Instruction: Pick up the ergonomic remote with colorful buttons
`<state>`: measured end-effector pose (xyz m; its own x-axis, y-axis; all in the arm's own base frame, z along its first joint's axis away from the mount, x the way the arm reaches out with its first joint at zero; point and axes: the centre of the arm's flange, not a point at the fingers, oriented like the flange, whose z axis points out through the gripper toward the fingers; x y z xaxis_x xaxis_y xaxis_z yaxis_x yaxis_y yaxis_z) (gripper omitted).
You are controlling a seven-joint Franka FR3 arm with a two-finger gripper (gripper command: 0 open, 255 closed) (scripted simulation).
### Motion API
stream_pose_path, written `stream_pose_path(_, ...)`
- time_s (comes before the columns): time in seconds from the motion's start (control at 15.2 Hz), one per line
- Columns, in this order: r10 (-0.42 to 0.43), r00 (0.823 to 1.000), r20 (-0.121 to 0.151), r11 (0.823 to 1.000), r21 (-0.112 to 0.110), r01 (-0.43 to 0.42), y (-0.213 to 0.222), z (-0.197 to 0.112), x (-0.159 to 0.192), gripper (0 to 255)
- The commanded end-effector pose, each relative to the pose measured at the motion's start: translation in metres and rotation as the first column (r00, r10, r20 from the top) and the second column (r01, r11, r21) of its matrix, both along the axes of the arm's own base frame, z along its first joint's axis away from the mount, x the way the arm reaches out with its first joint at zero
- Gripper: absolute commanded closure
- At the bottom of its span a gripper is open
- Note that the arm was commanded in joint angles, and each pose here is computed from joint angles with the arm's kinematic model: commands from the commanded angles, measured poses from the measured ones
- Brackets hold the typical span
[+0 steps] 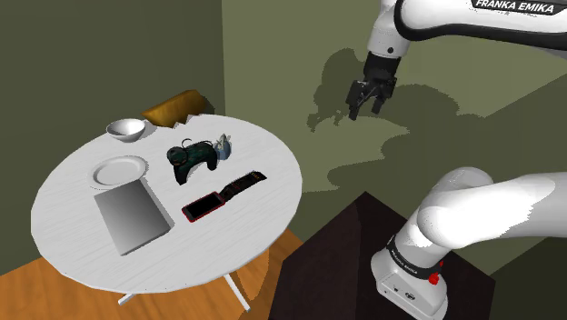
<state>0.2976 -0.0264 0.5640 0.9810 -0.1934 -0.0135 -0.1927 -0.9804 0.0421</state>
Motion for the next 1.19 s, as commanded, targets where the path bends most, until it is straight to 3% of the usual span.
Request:
stream_pose_path(0.0,0.000,1.000,0.000,1.000,0.000,0.000,0.000,0.000,0.000,0)
stream_pose_path(0.26,-0.106,0.994,0.001,0.994,0.001,0.106,0.031,-0.038,0.019,0)
stream_pose_path(0.53,-0.210,0.978,0.003,0.978,0.002,0.210,0.059,-0.076,0.042,0)
stream_pose_path(0.79,-0.313,0.950,0.004,0.950,0.004,0.313,0.086,-0.114,0.067,0)
stream_pose_path(1.12,-0.436,0.900,0.005,0.900,0.006,0.435,0.114,-0.161,0.103,0)
